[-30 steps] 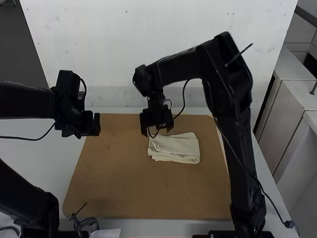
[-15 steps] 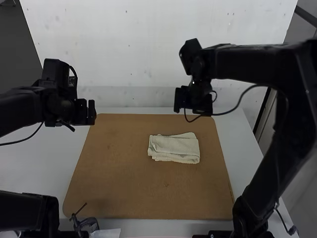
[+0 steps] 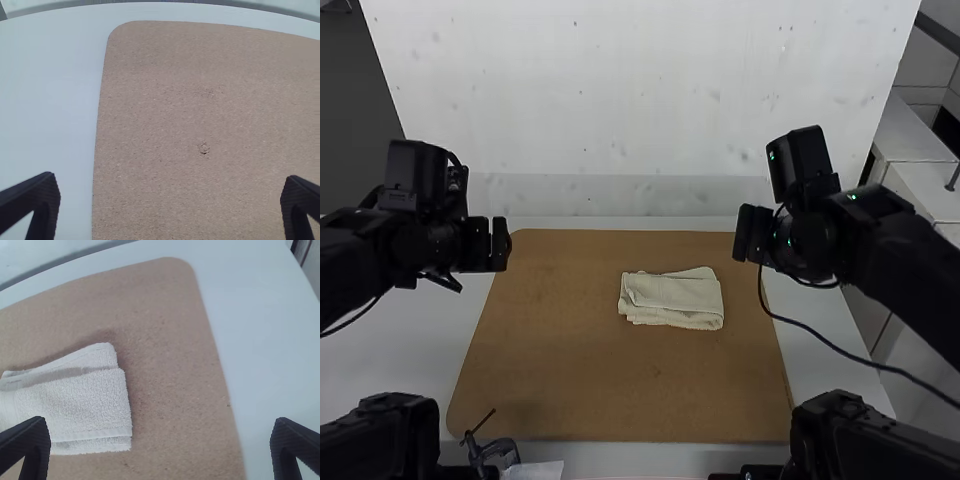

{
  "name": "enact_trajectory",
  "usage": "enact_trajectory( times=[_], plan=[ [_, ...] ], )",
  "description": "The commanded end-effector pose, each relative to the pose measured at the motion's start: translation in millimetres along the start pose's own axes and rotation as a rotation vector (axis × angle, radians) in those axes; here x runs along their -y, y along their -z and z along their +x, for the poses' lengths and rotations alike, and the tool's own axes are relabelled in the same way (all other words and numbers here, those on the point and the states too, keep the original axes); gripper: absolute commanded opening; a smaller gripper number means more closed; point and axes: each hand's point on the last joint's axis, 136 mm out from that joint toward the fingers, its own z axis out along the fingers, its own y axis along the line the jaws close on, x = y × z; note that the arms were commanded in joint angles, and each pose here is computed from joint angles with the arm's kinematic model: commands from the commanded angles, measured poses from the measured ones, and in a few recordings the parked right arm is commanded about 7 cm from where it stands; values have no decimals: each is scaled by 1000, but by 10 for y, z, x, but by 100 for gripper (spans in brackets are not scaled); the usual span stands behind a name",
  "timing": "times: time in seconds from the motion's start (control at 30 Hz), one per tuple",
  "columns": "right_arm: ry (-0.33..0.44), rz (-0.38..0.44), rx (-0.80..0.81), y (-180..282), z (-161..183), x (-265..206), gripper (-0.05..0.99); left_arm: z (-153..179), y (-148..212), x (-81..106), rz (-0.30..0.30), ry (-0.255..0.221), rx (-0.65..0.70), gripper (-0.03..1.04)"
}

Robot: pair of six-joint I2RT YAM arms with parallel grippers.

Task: Fold the towel.

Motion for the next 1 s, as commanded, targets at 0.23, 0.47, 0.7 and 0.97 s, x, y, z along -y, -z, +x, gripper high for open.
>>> enact_trajectory(
  times=[0.23,0.47,0.7,0.97],
  plan=[
    [49,214,270,412,-80,720,96,-74,284,-27,-13,29,124,99],
    [16,320,401,688,-20,1090,96,-96,399,-46,-11,48,188,99],
    [30,340,479,776,-15,1153,96,-135,585,-81,-18,76,259,98],
    [45,350,461,736,35,1168,96,-105,833,-268,-83,119,349,97]
  ],
)
